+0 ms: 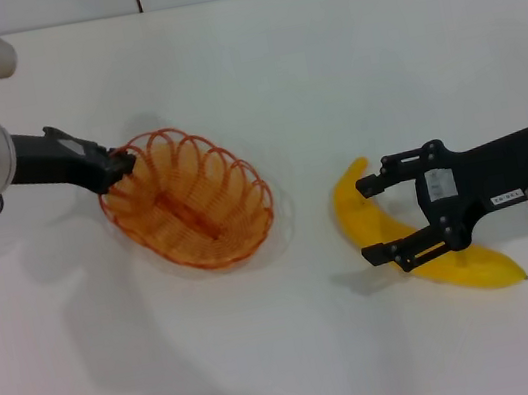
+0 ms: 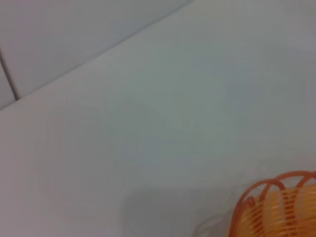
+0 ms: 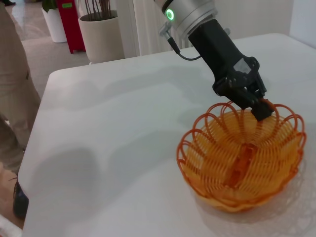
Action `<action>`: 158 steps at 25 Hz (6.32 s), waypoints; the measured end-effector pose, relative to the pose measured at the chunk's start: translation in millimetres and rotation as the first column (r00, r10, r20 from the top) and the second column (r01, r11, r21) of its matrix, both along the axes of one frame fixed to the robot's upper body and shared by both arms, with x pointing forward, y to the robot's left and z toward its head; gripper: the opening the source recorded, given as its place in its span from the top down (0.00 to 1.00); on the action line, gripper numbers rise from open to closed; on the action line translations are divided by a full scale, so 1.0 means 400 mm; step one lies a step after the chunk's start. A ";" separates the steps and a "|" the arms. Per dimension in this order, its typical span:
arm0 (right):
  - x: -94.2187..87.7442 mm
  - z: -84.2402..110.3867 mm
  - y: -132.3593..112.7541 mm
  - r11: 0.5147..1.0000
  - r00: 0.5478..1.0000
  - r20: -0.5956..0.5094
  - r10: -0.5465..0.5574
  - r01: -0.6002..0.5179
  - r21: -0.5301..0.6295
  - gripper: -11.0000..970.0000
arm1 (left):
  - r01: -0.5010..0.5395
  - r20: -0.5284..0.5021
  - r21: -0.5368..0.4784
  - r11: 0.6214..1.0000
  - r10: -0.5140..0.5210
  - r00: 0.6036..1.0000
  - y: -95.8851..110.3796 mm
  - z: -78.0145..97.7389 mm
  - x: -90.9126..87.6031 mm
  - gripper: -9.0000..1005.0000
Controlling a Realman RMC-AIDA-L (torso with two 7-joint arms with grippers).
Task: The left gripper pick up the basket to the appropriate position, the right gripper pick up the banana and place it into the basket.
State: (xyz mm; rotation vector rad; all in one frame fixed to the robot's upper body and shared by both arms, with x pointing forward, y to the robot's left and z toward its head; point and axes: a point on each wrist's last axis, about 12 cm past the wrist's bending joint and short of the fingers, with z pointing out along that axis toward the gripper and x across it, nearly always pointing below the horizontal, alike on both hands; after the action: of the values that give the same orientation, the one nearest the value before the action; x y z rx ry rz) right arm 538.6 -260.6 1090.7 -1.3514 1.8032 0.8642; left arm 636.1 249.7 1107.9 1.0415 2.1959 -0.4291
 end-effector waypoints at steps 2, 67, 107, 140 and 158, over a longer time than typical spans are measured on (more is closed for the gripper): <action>-0.001 0.000 0.000 1.000 1.000 -0.001 -0.001 0.001 0.000 0.10 | 0.008 0.000 -0.026 1.000 -0.008 1.000 -0.009 0.000 -0.003 0.91; 0.003 -0.014 0.009 1.000 1.000 -0.015 0.013 -0.013 -0.028 0.09 | -0.273 -0.082 -0.290 0.917 0.261 0.962 0.058 -0.086 -0.066 0.81; 0.001 -0.021 0.007 1.000 1.000 -0.025 0.001 -0.002 -0.022 0.10 | -0.083 0.326 -0.414 0.906 0.233 0.916 0.121 -0.115 -0.170 0.39; 0.007 -0.014 0.017 1.000 0.999 -0.026 0.019 -0.019 -0.023 0.09 | -0.209 -0.178 -0.139 0.968 0.183 0.967 0.109 0.139 0.000 0.39; 0.013 -0.010 0.024 0.999 0.999 -0.023 0.030 -0.031 -0.026 0.10 | -0.192 -0.174 -0.020 0.981 0.186 0.967 0.040 0.102 0.026 0.39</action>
State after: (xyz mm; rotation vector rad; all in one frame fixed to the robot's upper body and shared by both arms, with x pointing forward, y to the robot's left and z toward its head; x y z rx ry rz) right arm 543.9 -251.0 1086.8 -1.3939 1.8215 0.8786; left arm 646.5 265.9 1148.8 0.7905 2.4046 -0.4861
